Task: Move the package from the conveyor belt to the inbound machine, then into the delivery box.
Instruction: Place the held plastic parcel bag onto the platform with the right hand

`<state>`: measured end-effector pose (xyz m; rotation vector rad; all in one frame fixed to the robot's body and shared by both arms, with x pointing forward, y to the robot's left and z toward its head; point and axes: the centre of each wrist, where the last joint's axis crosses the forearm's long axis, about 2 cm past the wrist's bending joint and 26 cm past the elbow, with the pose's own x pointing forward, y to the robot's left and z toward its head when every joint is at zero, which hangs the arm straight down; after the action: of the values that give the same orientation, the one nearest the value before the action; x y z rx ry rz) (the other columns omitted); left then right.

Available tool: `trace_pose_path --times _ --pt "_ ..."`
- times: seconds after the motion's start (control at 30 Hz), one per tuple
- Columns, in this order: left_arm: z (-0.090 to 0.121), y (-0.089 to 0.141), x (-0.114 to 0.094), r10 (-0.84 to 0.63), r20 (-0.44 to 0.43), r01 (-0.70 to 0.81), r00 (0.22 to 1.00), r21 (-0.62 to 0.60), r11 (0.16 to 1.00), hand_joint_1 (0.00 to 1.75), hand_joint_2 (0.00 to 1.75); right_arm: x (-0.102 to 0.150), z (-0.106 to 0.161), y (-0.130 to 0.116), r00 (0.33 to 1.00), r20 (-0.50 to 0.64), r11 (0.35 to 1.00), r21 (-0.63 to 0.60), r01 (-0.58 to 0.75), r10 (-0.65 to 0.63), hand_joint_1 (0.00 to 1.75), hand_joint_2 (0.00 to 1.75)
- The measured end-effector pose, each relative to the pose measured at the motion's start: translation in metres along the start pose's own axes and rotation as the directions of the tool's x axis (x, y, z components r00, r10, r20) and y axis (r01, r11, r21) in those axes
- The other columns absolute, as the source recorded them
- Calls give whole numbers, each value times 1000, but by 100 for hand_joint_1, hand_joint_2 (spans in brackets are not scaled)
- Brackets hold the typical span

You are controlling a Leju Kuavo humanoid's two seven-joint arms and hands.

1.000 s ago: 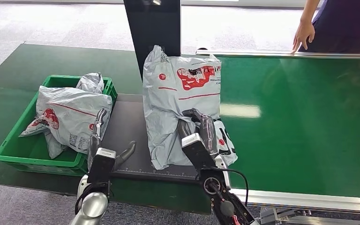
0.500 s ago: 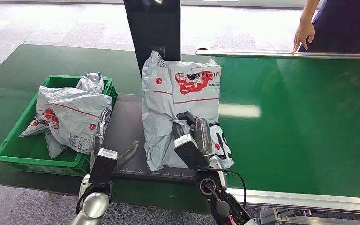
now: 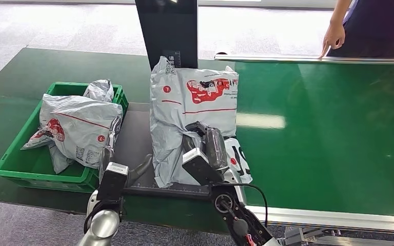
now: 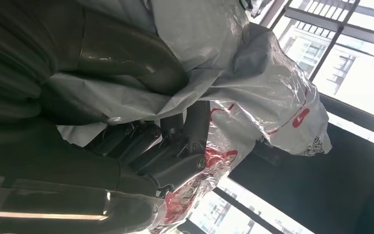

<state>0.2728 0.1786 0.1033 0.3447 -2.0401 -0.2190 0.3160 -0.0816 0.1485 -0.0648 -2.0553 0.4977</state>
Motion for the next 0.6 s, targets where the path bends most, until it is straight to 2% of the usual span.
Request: trace_pose_path --times 0.6 --pt "-8 -5 6 18 26 -18 1000 -11 1000 0 175 -12 -7 11 996 -82 998 53 -38 42 175 175"
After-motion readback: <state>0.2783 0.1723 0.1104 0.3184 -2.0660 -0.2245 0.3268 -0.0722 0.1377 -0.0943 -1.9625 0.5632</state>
